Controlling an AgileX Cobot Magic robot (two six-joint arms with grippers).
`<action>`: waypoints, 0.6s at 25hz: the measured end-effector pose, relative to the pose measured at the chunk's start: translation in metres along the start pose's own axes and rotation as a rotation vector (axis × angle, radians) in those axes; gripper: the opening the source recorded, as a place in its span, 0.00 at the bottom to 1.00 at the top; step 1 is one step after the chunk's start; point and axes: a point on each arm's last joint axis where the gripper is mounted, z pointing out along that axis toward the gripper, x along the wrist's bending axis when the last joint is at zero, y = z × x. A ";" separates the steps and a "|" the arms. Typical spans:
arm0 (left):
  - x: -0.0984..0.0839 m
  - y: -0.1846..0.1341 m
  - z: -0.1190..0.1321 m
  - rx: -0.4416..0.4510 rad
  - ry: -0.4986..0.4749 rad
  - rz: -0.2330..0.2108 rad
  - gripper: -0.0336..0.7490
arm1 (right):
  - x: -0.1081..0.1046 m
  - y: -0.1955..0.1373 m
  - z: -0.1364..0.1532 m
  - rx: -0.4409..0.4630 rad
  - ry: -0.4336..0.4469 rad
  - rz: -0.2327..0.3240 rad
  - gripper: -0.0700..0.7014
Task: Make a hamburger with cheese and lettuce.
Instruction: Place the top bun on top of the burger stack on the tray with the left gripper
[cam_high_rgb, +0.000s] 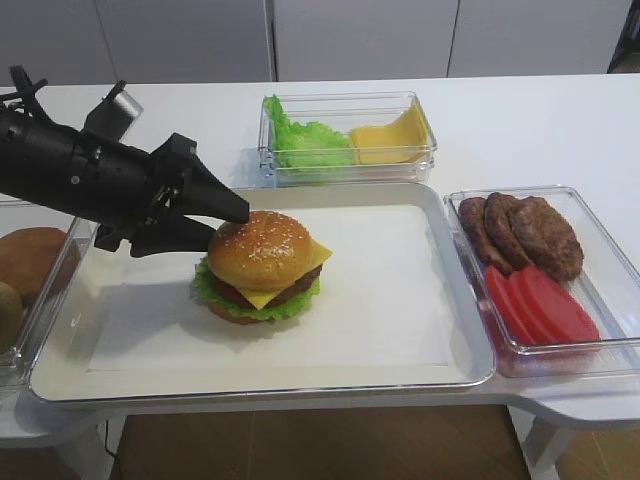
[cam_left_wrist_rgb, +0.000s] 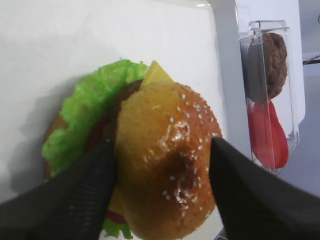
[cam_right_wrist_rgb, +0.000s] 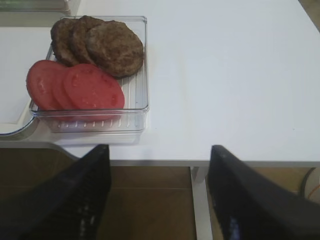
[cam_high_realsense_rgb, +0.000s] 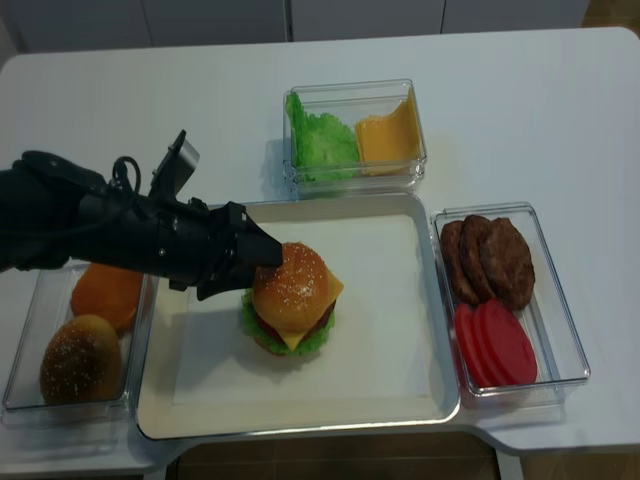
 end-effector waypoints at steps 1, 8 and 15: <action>0.000 0.000 0.000 -0.002 0.001 0.000 0.61 | 0.000 0.000 0.000 0.000 0.000 0.000 0.69; 0.000 0.000 0.000 -0.003 0.003 -0.014 0.61 | 0.000 0.000 0.000 0.000 0.000 0.000 0.69; 0.000 0.001 0.000 -0.006 0.000 -0.025 0.61 | 0.000 0.000 0.000 0.000 0.000 0.000 0.69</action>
